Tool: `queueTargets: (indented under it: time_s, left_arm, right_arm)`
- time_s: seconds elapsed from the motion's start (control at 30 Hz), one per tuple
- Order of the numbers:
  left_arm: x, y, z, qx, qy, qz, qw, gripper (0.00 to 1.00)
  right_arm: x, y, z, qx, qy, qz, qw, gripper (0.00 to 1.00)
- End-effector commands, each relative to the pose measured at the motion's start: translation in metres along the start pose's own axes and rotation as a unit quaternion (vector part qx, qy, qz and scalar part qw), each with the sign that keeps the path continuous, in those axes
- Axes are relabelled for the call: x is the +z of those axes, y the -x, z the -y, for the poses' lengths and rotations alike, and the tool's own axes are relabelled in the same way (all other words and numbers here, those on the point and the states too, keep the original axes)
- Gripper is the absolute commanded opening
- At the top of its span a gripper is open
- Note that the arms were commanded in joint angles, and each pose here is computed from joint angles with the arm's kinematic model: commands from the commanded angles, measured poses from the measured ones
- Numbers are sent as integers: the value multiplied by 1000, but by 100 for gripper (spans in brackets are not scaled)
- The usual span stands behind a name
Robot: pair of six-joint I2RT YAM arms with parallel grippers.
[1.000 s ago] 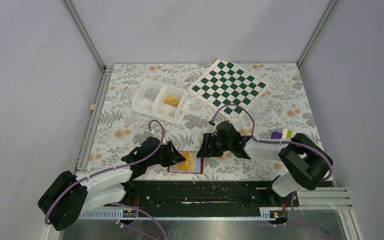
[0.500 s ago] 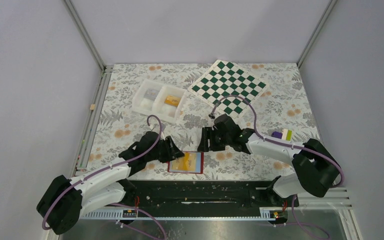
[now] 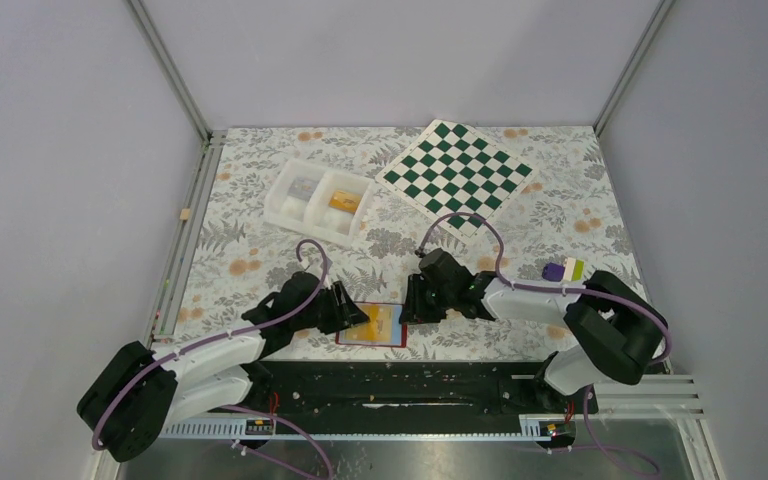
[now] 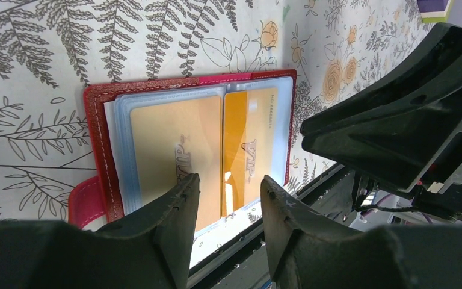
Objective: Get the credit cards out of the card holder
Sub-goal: Remove the credit card from the card holder.
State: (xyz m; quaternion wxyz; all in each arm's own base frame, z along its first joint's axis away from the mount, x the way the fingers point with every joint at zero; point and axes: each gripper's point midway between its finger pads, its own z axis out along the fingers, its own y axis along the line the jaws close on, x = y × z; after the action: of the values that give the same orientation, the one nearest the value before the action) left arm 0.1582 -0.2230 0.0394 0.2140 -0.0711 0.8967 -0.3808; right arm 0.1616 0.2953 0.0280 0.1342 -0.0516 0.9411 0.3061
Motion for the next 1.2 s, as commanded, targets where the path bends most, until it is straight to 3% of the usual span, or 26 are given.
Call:
queueTargets:
  time_s: [0.0, 0.63, 1.0, 1.17]
  left_arm:
    - [0, 3, 8, 4, -27, 10, 1000, 43]
    - [4, 1, 5, -2, -29, 9, 1000, 43]
    - [1, 2, 22, -14, -72, 10, 997, 43]
    - [-6, 12, 10, 4, -21, 34, 999, 43]
  right_arm:
    - [6, 16, -14, 0, 6, 23, 1000, 33]
    - [31, 1, -7, 4, 13, -7, 1000, 26]
    - [32, -1, -5, 5, 14, -7, 1000, 25]
    - [16, 10, -4, -24, -9, 17, 1000, 26]
